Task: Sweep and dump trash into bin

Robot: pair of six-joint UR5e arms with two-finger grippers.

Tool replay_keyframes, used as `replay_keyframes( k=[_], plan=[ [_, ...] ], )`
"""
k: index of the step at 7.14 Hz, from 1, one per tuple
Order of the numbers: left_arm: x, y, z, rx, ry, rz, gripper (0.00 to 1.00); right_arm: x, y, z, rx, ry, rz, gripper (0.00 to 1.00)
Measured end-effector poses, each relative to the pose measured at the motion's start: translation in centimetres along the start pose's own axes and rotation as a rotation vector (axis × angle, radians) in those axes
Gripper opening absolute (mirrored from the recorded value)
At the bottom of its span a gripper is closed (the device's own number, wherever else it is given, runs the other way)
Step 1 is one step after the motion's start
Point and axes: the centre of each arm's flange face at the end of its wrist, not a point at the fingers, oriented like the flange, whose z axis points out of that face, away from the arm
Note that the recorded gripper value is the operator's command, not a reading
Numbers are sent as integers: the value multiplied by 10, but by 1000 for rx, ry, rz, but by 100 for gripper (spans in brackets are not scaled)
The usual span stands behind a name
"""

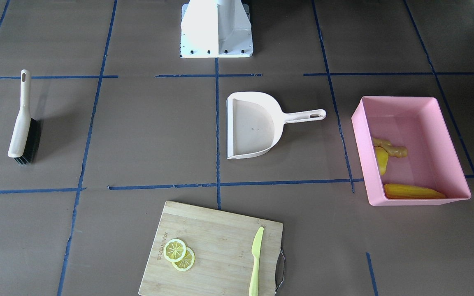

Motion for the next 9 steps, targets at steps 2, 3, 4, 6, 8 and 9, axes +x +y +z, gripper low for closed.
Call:
replay_keyframes(
  k=[2,3,4,6,8,9],
  plan=[
    [1,0,-2,3,-1,3,100,-2,-1,-3,7,3,15,100],
    [2,0,-2,5,-1,5,100,-2,-2,-3,8,3,21,100],
    [3,0,-3,6,-1,6,100,-2,-2,-3,9,2,24,100],
    [4,-1,-4,8,-2,7,100,-2,-2,-4,11,0,26,100],
    [5,-2,-5,10,-1,6,100,-2,-2,-5,13,0,27,100],
    [5,-3,-5,11,-1,6,100,-2,-2,-5,13,0,27,100]
  ],
)
